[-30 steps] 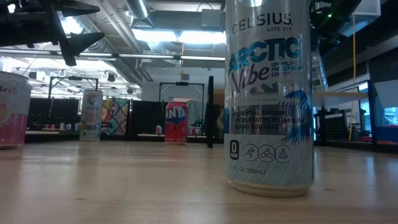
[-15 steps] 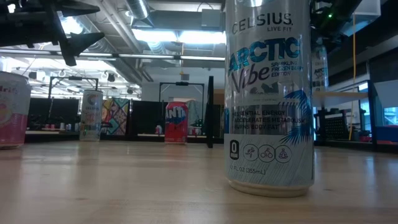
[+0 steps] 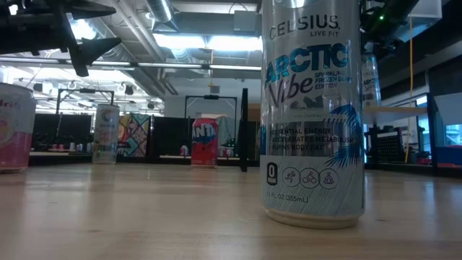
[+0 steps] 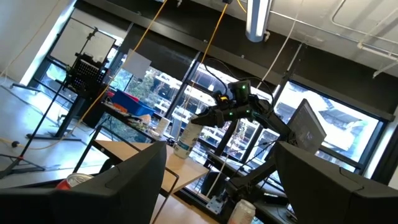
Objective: Place canned beverage on shelf
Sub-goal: Put the top white blue soda can on the shelf, then put the white blue soda can on the shelf aligned with the other white blue soda can
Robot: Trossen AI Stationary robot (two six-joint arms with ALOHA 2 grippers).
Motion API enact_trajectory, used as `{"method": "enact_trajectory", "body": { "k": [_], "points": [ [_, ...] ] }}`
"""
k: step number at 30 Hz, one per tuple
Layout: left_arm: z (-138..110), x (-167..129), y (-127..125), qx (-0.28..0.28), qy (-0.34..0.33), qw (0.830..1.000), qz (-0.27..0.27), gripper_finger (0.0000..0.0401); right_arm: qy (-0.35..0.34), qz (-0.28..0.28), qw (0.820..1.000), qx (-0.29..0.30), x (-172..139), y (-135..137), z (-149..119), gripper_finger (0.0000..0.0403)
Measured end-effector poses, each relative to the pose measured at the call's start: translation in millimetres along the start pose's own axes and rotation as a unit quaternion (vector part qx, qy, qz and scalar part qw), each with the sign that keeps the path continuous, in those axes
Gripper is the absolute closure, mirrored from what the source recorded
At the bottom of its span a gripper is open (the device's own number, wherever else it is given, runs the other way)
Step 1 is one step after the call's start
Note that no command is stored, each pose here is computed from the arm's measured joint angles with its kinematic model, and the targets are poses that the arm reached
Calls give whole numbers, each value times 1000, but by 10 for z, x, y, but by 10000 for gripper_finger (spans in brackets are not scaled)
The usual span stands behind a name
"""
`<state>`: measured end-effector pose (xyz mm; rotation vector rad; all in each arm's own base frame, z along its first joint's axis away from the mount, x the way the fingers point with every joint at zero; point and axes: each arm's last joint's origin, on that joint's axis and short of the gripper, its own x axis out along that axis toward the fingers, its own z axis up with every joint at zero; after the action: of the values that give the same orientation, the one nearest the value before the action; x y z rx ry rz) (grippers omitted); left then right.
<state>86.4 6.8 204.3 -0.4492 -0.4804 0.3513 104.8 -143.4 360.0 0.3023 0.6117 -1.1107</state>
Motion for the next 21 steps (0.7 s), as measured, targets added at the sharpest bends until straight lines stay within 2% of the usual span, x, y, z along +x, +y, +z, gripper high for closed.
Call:
{"method": "enact_trajectory", "body": {
  "k": [5,16,21],
  "points": [
    [0,0,0,0,0,1000,0,109,-7,-1,1000,1,-29,-5,32,56],
    [8,0,-3,-10,-4,1000,-2,109,-43,9,999,-6,-330,-51,247,56],
    [8,0,-9,-32,-1,999,-11,109,-60,78,995,-5,-520,-43,350,56]
  ]
}}
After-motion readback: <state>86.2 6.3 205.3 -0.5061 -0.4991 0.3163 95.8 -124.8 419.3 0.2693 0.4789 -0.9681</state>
